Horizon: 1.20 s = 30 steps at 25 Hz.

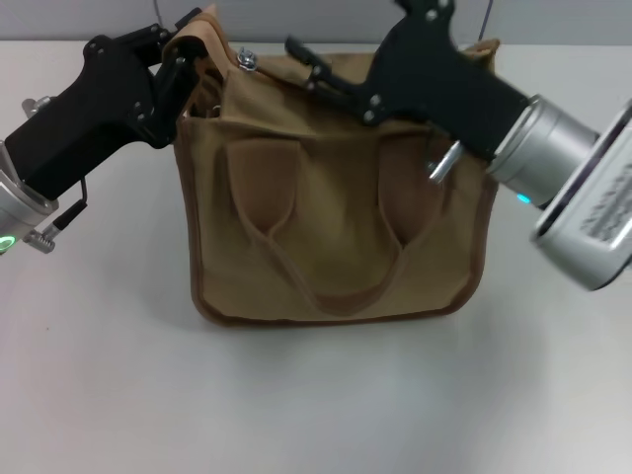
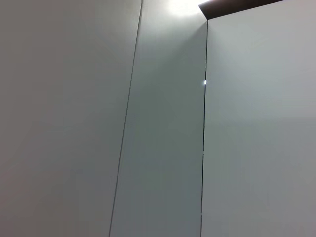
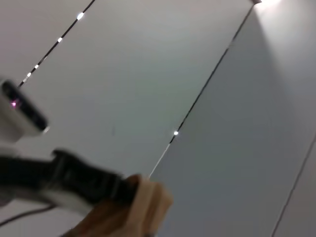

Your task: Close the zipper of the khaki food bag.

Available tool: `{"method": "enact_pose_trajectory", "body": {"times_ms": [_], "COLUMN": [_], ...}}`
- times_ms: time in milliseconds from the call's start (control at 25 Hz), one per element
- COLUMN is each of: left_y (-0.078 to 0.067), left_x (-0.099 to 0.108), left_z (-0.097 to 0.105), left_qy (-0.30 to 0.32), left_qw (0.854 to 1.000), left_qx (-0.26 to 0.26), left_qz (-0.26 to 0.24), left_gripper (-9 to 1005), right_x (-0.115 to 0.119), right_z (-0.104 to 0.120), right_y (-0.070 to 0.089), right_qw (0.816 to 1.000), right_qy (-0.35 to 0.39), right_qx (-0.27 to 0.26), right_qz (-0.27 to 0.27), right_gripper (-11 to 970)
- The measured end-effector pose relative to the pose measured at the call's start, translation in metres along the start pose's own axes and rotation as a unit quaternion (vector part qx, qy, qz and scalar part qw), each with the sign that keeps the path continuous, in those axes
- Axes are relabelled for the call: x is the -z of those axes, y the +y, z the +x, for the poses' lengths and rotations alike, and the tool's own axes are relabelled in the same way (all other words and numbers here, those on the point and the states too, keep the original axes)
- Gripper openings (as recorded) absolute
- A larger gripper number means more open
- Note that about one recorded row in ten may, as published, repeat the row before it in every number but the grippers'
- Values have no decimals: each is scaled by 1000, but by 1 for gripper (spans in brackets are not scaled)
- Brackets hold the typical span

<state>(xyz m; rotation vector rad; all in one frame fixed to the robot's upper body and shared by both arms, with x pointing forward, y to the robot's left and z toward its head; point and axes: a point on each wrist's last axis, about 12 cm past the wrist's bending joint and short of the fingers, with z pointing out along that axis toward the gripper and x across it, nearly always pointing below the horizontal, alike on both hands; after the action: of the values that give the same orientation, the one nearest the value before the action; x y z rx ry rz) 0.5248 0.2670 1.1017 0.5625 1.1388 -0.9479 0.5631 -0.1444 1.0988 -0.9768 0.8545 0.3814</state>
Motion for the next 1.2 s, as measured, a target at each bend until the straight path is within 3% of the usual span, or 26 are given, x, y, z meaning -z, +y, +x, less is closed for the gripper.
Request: {"method": "enact_pose_trajectory", "body": {"times_ms": [280,680,1200], "left_y": [1,6,8], "left_x": [-6,-29,-33], "left_z": [-1,3,3], "left_qy": [-2,13,15], "left_qw": [1000,1000,1000], "left_qx": [0,4,2], "left_qz": [6,21,17], "left_gripper": [52,58,66], "right_x": [1,-9,-12], "right_z": [1,2,2], "right_y": [11,9,9], "right_qw": [1000,999,999], "right_qy": [8,15,14], "right_qx": [20,24,25], "right_qz": [-16,-21,-24], "right_gripper": [742,723,688]}}
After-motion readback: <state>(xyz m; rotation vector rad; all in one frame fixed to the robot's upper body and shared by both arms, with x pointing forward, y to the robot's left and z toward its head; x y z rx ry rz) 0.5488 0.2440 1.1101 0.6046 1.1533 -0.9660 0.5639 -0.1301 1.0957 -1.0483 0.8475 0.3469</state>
